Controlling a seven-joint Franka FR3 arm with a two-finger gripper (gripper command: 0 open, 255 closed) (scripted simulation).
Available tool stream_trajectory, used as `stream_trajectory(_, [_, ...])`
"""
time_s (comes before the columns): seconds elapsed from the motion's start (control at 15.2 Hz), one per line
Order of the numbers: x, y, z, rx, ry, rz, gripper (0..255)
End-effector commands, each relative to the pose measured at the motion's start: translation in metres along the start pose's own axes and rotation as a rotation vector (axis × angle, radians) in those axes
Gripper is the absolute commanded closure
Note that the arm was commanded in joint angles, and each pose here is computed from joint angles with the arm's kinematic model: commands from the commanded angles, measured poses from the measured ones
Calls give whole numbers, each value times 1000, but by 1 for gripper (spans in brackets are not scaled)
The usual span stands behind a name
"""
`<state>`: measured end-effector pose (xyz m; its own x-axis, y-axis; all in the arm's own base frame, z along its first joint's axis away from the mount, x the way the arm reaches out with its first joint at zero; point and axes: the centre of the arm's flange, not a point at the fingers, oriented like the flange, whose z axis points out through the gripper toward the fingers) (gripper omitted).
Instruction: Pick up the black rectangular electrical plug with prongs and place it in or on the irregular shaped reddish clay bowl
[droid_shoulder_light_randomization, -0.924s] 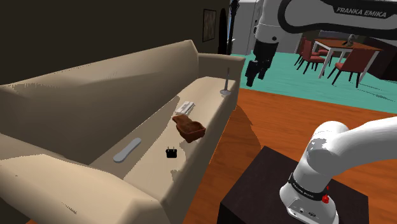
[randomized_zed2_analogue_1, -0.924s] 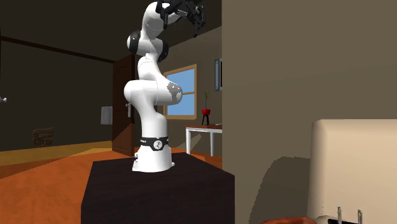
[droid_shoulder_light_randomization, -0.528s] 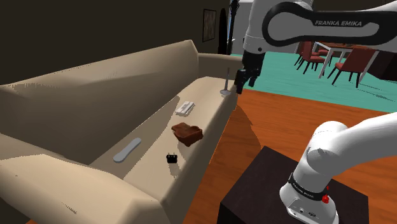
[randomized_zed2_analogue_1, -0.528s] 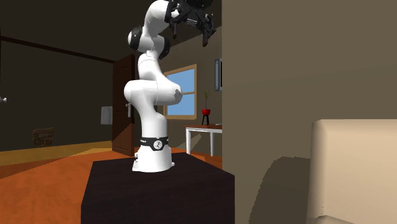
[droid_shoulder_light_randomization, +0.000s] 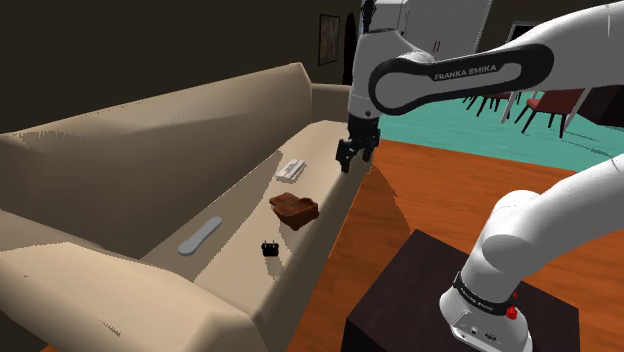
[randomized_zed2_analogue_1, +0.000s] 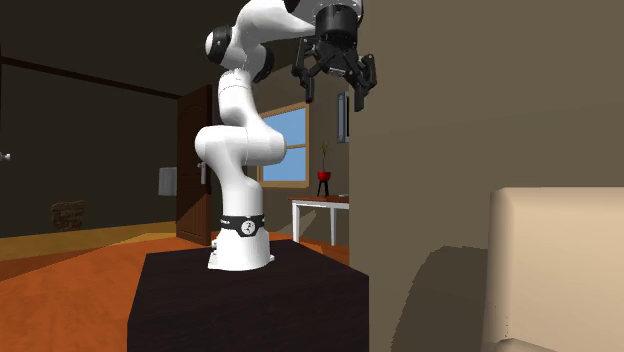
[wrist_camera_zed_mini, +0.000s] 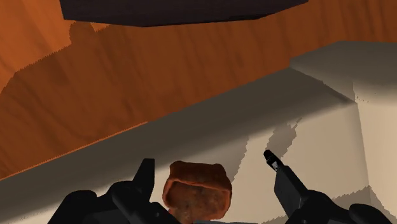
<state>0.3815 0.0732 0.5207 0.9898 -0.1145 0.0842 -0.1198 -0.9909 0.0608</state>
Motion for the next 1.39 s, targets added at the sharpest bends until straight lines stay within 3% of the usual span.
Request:
stream_trajectory(0.0, [16, -13, 17, 5, -4, 13, 0])
stream_trajectory(1.32, [144, -131, 217, 47, -62, 131, 0])
